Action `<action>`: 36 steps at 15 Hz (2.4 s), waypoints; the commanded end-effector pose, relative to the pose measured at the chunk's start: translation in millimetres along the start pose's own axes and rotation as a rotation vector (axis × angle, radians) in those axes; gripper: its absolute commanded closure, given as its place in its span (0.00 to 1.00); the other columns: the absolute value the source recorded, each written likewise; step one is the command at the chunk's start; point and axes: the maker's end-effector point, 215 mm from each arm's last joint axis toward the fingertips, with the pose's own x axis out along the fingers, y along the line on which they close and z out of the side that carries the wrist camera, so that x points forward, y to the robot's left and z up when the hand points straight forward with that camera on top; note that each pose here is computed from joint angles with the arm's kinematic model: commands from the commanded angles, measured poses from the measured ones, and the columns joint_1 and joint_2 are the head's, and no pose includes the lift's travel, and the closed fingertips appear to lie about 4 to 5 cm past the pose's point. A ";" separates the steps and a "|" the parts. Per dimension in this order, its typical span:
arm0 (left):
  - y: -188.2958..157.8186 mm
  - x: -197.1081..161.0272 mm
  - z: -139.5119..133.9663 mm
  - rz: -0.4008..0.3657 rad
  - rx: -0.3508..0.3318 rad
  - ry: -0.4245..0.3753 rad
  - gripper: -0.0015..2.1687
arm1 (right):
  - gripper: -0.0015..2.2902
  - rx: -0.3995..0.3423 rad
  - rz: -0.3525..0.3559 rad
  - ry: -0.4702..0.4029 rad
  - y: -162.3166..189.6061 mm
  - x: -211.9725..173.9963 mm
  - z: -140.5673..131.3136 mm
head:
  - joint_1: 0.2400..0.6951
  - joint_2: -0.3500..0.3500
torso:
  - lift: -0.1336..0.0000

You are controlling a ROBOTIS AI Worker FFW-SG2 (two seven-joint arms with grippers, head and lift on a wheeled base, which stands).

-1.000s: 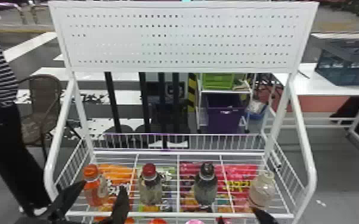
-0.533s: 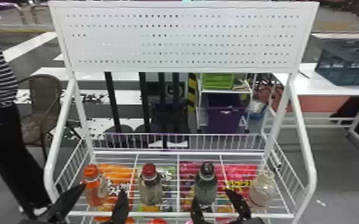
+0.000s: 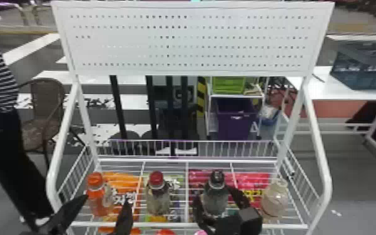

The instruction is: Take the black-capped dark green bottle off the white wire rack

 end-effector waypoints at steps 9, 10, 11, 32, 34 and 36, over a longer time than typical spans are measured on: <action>4.2 0.7 -0.8 0.005 -0.002 -0.001 0.07 | 0.58 0.006 0.003 0.054 -7.7 8.1 -14.0 | 0.57 0.50 | 1.00; 4.2 0.7 -0.8 0.005 -0.002 -0.001 0.07 | 0.58 0.009 0.002 0.043 -7.8 4.5 -7.9 | 0.57 0.50 | 1.00; 4.3 0.7 -1.6 0.006 -0.001 0.001 0.07 | 0.58 0.010 0.003 0.041 -7.0 -1.3 -3.7 | 0.57 0.50 | 1.00; 2.4 5.8 8.8 0.007 -0.011 -0.020 0.07 | 0.58 -0.028 -0.164 -0.033 -141.9 -243.4 104.4 | 0.57 0.50 | 1.00; 1.4 6.1 11.1 0.007 -0.014 -0.025 0.07 | 0.58 -0.018 -0.172 -0.042 -144.4 -245.2 108.4 | 0.57 0.50 | 1.00; 0.9 5.2 12.2 0.006 -0.014 -0.026 0.07 | 0.58 -0.018 -0.164 -0.044 -143.1 -244.7 108.9 | 0.57 0.50 | 1.00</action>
